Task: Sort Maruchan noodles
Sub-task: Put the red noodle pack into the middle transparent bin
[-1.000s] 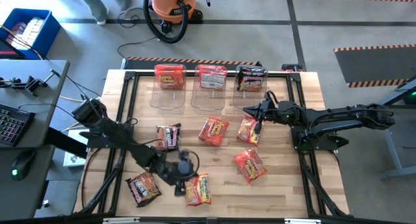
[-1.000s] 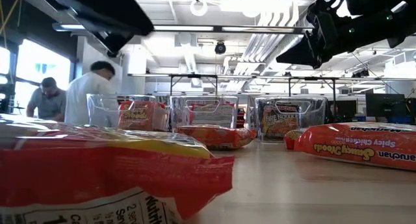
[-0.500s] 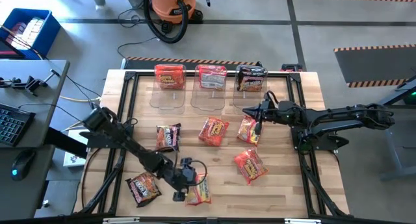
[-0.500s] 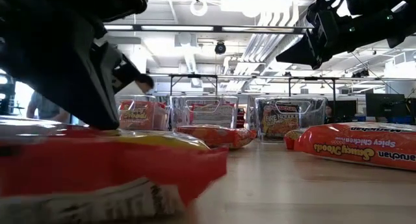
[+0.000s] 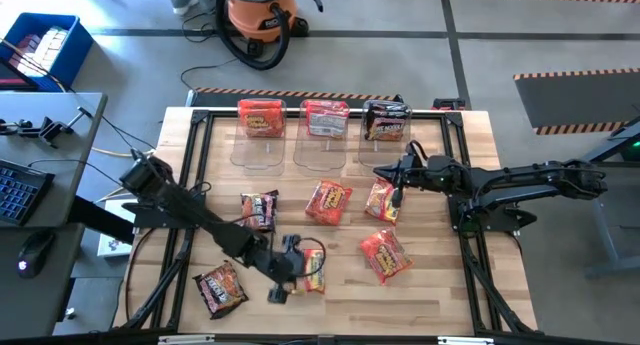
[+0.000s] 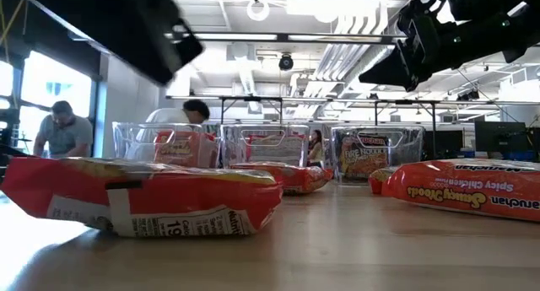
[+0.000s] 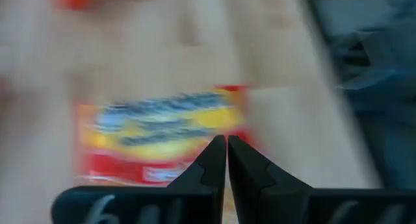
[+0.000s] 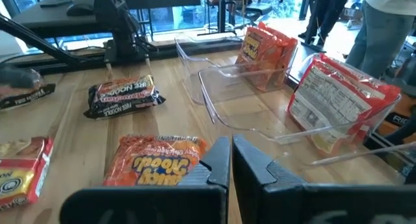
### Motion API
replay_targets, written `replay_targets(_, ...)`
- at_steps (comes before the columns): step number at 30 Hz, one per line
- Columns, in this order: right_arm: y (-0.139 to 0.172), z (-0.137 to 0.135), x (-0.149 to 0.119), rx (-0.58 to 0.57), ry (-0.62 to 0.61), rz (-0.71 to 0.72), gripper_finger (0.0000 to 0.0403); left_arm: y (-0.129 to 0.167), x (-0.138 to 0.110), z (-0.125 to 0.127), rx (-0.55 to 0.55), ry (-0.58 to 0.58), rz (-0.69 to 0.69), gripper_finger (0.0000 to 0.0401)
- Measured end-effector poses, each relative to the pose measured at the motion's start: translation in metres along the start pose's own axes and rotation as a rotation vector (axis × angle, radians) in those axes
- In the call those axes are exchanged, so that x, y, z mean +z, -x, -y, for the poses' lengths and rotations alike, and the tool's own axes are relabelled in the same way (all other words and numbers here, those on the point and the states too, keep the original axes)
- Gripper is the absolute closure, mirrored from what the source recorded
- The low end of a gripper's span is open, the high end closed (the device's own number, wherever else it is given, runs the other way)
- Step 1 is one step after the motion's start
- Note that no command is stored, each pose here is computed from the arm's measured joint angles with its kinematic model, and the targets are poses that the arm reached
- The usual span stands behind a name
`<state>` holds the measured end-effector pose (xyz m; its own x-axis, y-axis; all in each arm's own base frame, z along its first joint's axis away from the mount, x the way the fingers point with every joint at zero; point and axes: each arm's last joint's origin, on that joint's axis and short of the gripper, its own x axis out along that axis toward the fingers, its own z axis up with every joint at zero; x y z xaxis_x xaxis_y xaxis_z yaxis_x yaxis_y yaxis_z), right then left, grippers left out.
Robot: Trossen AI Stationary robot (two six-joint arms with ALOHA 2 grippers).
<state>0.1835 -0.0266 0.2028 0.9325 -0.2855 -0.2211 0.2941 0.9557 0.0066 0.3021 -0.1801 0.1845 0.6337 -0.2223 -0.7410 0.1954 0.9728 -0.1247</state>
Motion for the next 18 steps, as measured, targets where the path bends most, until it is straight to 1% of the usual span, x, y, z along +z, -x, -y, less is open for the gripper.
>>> replay_targets(2, 0.000, 0.000, 0.001, 0.001, 0.000, 0.005, 0.0403, 0.001, -0.003, 0.007, -0.071, 0.039, -0.022, 0.0392)
replay_targets(4, 0.000, 0.000, 0.001, 0.000, 0.001, 0.005, 0.0403, -0.004, -0.006, 0.013, -0.094, 0.069, -0.037, 0.0392)
replay_targets(6, 0.000, 0.000, 0.000, 0.001, 0.001, 0.003, 0.0403, -0.011, -0.016, 0.015, -0.078, 0.082, -0.093, 0.0392)
replay_targets(11, 0.000, 0.000, 0.000, 0.000, 0.001, 0.000, 0.0403, -0.028, -0.026, 0.016, -0.057, 0.115, -0.140, 0.0392)
replay_targets(15, 0.000, 0.000, 0.000, 0.000, 0.001, 0.002, 0.0403, -0.029, -0.035, 0.013, -0.020, 0.122, -0.219, 0.0392)
replay_targets(18, 0.000, 0.000, 0.000, 0.000, -0.001, 0.005, 0.0403, -0.022, -0.036, 0.010, 0.013, 0.129, -0.250, 0.0392)
